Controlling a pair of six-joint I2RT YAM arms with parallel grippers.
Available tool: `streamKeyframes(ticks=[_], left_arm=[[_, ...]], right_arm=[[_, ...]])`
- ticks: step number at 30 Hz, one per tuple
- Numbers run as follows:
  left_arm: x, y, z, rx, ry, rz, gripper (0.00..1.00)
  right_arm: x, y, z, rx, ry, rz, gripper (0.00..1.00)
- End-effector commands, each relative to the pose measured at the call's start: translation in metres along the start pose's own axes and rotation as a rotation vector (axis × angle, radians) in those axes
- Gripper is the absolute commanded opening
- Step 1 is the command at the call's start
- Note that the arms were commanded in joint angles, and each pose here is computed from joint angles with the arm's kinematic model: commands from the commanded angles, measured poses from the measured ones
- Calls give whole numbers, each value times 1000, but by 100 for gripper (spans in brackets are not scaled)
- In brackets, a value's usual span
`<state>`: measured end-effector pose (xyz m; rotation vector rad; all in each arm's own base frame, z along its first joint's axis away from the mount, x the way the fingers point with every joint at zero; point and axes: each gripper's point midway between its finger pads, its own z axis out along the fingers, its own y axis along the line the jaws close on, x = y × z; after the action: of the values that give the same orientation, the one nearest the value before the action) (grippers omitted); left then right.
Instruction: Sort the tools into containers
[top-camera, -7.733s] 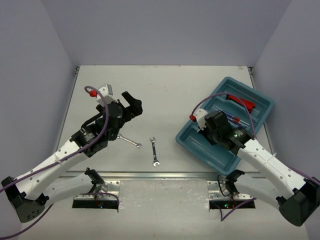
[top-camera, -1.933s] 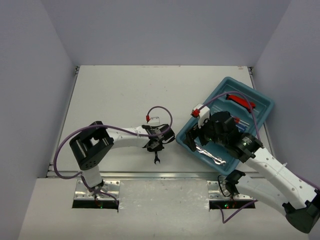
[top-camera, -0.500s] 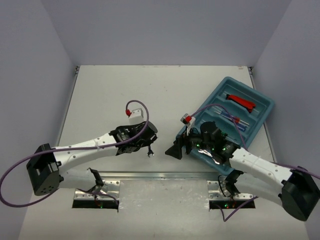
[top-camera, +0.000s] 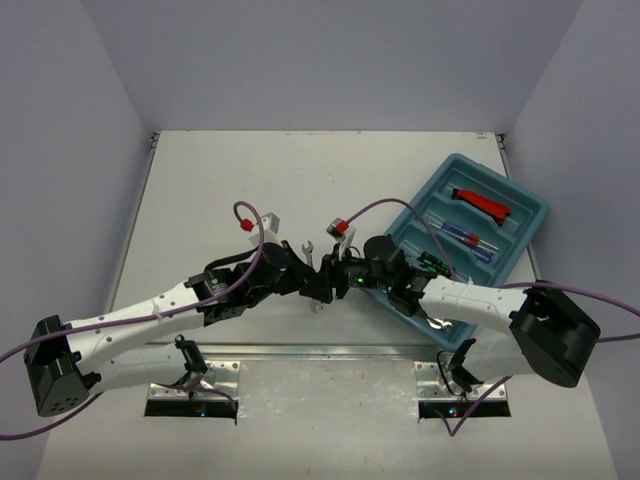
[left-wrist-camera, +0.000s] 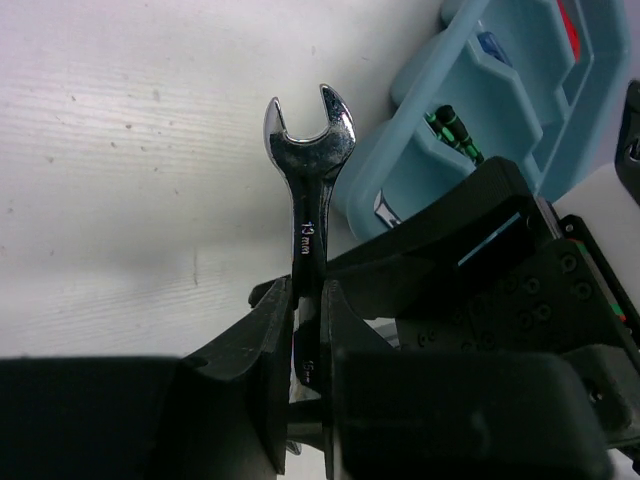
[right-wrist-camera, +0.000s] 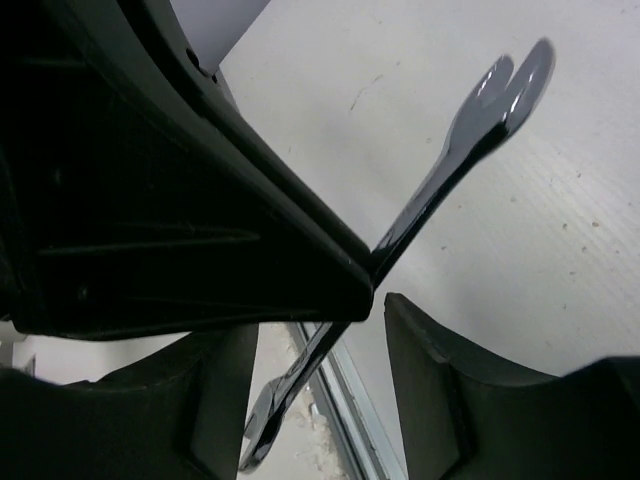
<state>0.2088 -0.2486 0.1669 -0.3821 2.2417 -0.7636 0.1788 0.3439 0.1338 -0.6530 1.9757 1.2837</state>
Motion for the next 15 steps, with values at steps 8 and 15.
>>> streamKeyframes(ticks=[8,15], left_arm=[[-59,-21,-26,-23,-189,29,100],[-102,17,-69,-208,-333,189,100]], right_arm=[[-21,-40,-48,340,78,-220,0],[-27,-83,-161,695,297,-610,0]])
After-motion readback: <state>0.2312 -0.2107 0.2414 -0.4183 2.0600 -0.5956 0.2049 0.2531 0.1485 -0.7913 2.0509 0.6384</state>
